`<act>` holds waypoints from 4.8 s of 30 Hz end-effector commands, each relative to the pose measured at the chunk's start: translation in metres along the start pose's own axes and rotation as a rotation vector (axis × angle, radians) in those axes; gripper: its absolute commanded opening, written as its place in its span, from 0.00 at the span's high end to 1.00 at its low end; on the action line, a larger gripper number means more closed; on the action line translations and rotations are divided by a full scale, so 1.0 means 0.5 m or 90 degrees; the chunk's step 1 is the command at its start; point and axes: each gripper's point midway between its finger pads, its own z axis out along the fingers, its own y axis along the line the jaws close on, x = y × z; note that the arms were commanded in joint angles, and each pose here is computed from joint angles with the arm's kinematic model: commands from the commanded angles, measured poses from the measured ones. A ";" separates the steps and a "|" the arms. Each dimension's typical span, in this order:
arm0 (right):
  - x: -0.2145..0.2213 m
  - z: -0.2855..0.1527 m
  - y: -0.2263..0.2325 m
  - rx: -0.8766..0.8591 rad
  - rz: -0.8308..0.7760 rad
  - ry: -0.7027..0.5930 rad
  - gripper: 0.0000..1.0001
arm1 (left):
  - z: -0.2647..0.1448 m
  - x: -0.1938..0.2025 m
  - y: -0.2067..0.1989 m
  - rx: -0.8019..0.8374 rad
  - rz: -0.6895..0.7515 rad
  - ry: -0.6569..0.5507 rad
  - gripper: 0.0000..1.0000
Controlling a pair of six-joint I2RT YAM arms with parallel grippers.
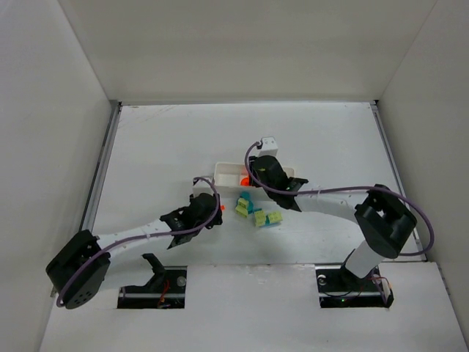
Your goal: Sort the legos into containers by color
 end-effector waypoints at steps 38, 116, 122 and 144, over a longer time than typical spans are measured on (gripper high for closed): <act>-0.080 -0.101 -0.054 -0.040 0.079 -0.095 0.50 | -0.082 -0.155 -0.083 0.027 0.026 -0.134 0.87; 0.243 -0.032 0.288 -0.150 -0.102 0.135 0.59 | -0.054 -0.149 0.132 -0.033 -0.232 -0.204 0.59; 0.246 -0.030 0.283 -0.143 -0.109 0.134 0.73 | -0.061 -0.159 0.147 -0.043 -0.247 -0.221 0.60; -0.037 -0.052 0.039 -0.065 0.023 -0.020 0.77 | -0.030 -0.121 0.028 0.010 -0.155 -0.130 0.62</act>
